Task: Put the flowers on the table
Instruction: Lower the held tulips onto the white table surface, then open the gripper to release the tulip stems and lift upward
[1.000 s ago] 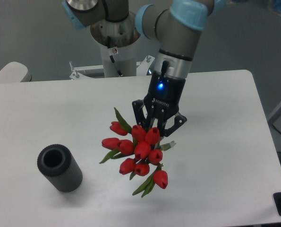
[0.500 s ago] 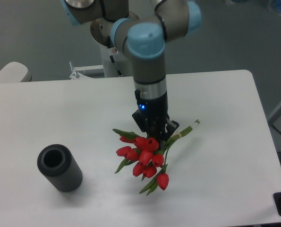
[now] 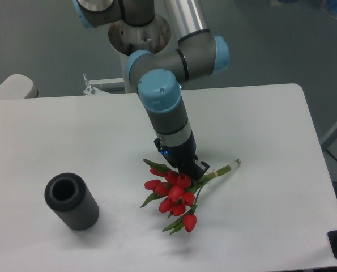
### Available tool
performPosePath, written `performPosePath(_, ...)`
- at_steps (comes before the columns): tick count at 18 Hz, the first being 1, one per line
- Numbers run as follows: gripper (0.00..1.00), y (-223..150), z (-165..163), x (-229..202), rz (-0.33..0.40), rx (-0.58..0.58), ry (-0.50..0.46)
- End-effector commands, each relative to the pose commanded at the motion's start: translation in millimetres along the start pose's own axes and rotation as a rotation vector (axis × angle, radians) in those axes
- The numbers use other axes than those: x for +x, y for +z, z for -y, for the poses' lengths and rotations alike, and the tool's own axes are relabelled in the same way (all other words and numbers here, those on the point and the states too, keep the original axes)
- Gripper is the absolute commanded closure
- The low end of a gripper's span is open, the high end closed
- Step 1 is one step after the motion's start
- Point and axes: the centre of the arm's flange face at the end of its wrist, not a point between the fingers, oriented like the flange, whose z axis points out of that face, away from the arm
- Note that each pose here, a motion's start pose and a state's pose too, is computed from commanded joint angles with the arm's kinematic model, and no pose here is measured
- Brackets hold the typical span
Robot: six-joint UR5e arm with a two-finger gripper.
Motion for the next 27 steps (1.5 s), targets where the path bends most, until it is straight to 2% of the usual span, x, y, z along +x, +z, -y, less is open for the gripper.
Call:
performPosePath(1, 0.44, -0.2, -0.1, -0.2, 0.002, -0.001, 0.020)
performPosePath(2, 0.26, 0.1, -0.8, -0.8, 0.002, -0.001, 0.035)
performPosePath(3, 0.15, -1.0, -0.5, -1.9, 0.005, 0.000, 0.053)
performPosePath(6, 0.01, -11.5, 1.1, -13.1, 0.028, 0.013, 0.073)
performPosePath(10, 0.00, -47.9, 14.4, -40.7, 0.092, 0.076, 0.059)
performPosePath(12, 0.00, -69.8, 27.8, -50.7, 0.101, 0.163, 0.056)
performPosePath(14, 0.00, -91.9, 36.3, -58.9, 0.095, 0.234, 0.060)
performPosePath(19, 0.00, -163.1, 63.7, -79.0, 0.046, 0.279, 0.099)
performPosePath(24, 0.00, -176.0, 71.6, -78.4, -0.019, 0.365, 0.111)
performPosePath(27, 0.00, -176.0, 71.8, -78.1, -0.022, 0.367, 0.110)
